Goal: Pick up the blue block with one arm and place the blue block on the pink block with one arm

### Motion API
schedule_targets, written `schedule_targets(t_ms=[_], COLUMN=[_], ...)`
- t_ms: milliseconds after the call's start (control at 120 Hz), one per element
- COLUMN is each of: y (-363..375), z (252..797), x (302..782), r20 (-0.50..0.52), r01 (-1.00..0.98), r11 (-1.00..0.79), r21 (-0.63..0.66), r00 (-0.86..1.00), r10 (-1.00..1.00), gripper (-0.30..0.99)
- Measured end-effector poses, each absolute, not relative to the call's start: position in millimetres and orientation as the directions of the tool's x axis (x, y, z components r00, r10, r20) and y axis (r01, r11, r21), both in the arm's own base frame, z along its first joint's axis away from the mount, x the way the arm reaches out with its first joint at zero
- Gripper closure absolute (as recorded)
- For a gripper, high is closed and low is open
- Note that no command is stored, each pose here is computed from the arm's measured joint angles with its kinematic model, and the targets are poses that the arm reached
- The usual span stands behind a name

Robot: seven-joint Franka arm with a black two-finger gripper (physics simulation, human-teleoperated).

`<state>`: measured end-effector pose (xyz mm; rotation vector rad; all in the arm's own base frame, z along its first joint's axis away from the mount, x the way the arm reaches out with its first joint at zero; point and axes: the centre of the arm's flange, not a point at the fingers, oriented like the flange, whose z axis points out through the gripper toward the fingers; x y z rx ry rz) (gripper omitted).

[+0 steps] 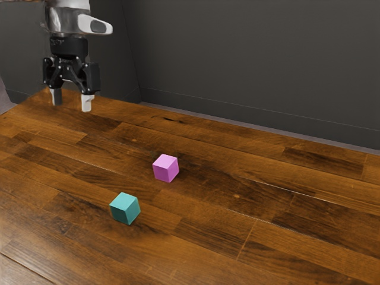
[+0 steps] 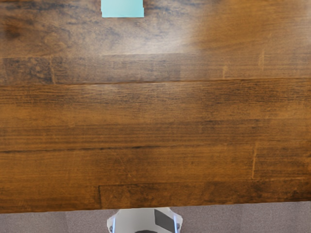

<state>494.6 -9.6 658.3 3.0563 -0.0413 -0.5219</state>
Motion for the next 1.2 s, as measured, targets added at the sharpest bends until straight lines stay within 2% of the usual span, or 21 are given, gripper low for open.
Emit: schedule_targets(t_ms=[83,192,317,417,500,617,783,1200], y=[-11.2,-3.4,19.6,10.6,0.6,-0.8,0.8,15.5], z=[645.6,573.7,492.4,441.4,414.3,391.6,360.3,305.3], x=[515.2,543.6,506.4,482.4,480.6,492.8,506.5,507.5], r20=[-0.248,-0.245,-0.218,-0.146,-0.069,0.024,0.07,0.045], r01=[-0.023,-0.005,0.048,0.035,0.015,0.013,0.018,0.05], r11=[-0.998,-0.999,-0.999,-0.999,-1.0,-1.0,-1.0,-0.999], r21=[0.054,0.033,0.004,-0.01,-0.015,-0.011,-0.001,0.012], r00=[0.968,0.969,0.975,0.989,0.997,1.0,0.997,0.998], r10=[-0.035,-0.013,0.046,0.036,0.016,0.013,0.018,0.051], gripper=[0.0,0.0,0.0,0.0,0.0,0.0,0.0,0.0])
